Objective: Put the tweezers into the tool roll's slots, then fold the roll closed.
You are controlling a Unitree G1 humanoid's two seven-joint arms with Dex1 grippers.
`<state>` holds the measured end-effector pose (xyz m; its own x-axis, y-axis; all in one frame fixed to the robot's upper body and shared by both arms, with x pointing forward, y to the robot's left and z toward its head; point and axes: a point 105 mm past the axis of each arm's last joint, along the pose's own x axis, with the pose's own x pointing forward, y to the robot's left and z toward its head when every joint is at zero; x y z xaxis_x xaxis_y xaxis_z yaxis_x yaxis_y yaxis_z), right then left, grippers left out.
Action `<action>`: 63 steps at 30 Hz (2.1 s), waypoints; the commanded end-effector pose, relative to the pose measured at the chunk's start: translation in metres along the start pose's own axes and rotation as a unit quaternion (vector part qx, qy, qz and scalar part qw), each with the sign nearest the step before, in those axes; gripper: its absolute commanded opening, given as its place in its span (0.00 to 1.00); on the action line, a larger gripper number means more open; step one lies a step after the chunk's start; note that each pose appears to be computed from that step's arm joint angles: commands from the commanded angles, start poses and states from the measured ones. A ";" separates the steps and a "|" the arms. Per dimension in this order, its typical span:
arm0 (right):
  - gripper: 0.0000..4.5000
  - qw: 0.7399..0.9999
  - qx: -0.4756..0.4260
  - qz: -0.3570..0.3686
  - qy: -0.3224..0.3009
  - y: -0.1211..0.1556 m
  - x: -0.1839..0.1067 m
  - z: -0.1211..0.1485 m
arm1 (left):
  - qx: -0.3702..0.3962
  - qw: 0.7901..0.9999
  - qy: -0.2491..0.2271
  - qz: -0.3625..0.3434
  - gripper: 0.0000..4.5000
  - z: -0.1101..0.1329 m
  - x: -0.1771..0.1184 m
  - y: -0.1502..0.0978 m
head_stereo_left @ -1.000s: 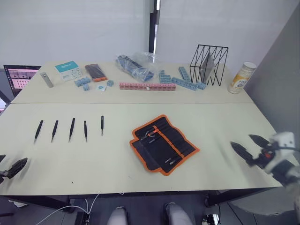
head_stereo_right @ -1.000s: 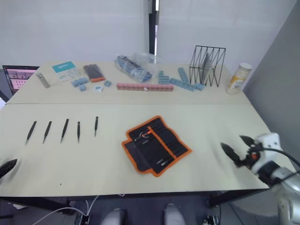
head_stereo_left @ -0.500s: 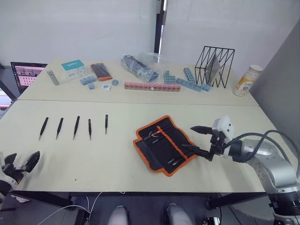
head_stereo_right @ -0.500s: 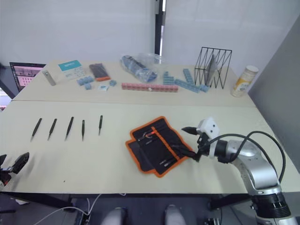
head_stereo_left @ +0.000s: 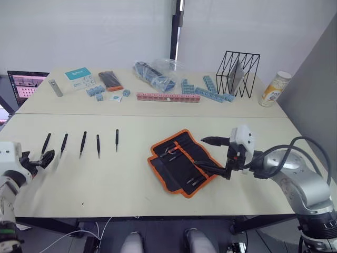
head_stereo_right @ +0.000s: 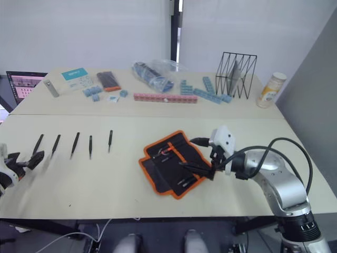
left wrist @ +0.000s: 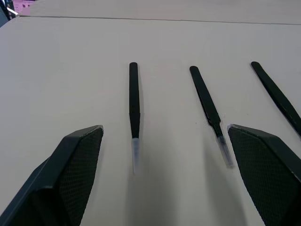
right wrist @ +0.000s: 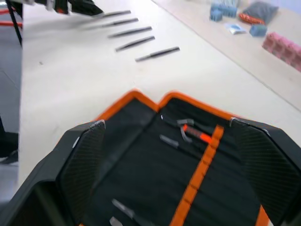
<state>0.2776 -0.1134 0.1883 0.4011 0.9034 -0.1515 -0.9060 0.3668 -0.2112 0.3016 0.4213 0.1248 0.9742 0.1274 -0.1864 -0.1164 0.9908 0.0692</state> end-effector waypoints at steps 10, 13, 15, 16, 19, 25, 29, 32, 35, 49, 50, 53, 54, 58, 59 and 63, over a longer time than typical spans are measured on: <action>1.00 1.000 -0.028 -0.014 0.000 0.006 -0.003 0.020 | 0.000 0.999 0.041 0.010 1.00 -0.006 0.016 0.020; 1.00 0.999 -0.025 -0.022 0.004 0.006 -0.005 0.017 | -0.008 0.998 0.051 0.021 1.00 -0.010 0.020 0.023; 1.00 0.999 -0.025 -0.025 0.004 0.006 -0.005 0.017 | -0.008 0.998 0.060 0.021 1.00 -0.011 0.023 0.021; 1.00 0.999 -0.025 -0.026 0.004 0.006 -0.006 0.018 | -0.010 0.998 0.062 0.018 1.00 -0.011 0.026 0.018; 1.00 0.999 -0.024 -0.031 0.007 0.006 -0.007 0.017 | -0.010 0.997 0.073 0.010 1.00 -0.013 0.033 0.010; 1.00 0.999 -0.023 -0.039 0.013 0.006 -0.010 0.014 | -0.016 0.996 0.092 0.014 1.00 -0.020 0.041 0.001; 1.00 0.999 -0.021 -0.046 0.020 0.006 -0.013 0.009 | -0.012 0.995 0.096 0.013 0.74 -0.024 0.044 -0.003; 1.00 0.998 -0.018 -0.049 0.021 0.007 -0.014 0.008 | -0.009 0.996 0.092 0.006 0.53 -0.021 0.048 -0.008; 1.00 0.998 -0.017 -0.052 0.025 0.006 -0.015 0.006 | -0.005 0.996 0.091 0.003 0.29 -0.019 0.051 -0.012; 0.82 0.997 0.003 -0.073 0.037 0.007 -0.019 -0.003 | -0.004 0.998 0.067 0.020 0.00 -0.010 0.047 -0.001; 0.74 0.997 0.006 -0.073 0.039 0.007 -0.019 -0.005 | -0.004 0.998 0.063 0.021 0.00 -0.008 0.047 0.000; 0.51 0.993 0.011 -0.100 0.054 0.003 -0.022 -0.015 | -0.009 0.998 0.049 0.025 0.00 -0.001 0.045 0.004; 0.44 0.992 0.012 -0.108 0.058 0.002 -0.023 -0.019 | -0.011 0.999 0.045 0.026 0.00 0.001 0.045 0.005; 0.13 0.986 0.038 -0.152 0.061 0.001 -0.028 -0.037 | -0.012 1.000 0.014 0.010 0.00 0.015 0.044 0.005; 0.06 0.985 0.041 -0.158 0.061 0.001 -0.029 -0.040 | -0.011 1.000 0.010 0.007 0.00 0.017 0.043 0.004; 0.01 0.978 0.050 -0.192 0.072 0.000 -0.031 -0.063 | -0.017 1.000 -0.010 -0.008 0.00 0.026 0.039 0.006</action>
<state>0.2710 -0.1530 0.1249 0.6982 0.6697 -0.2530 -0.7111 0.6895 -0.1374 0.3451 0.4229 0.1190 0.9665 0.1033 -0.2351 -0.1015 0.9946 0.0199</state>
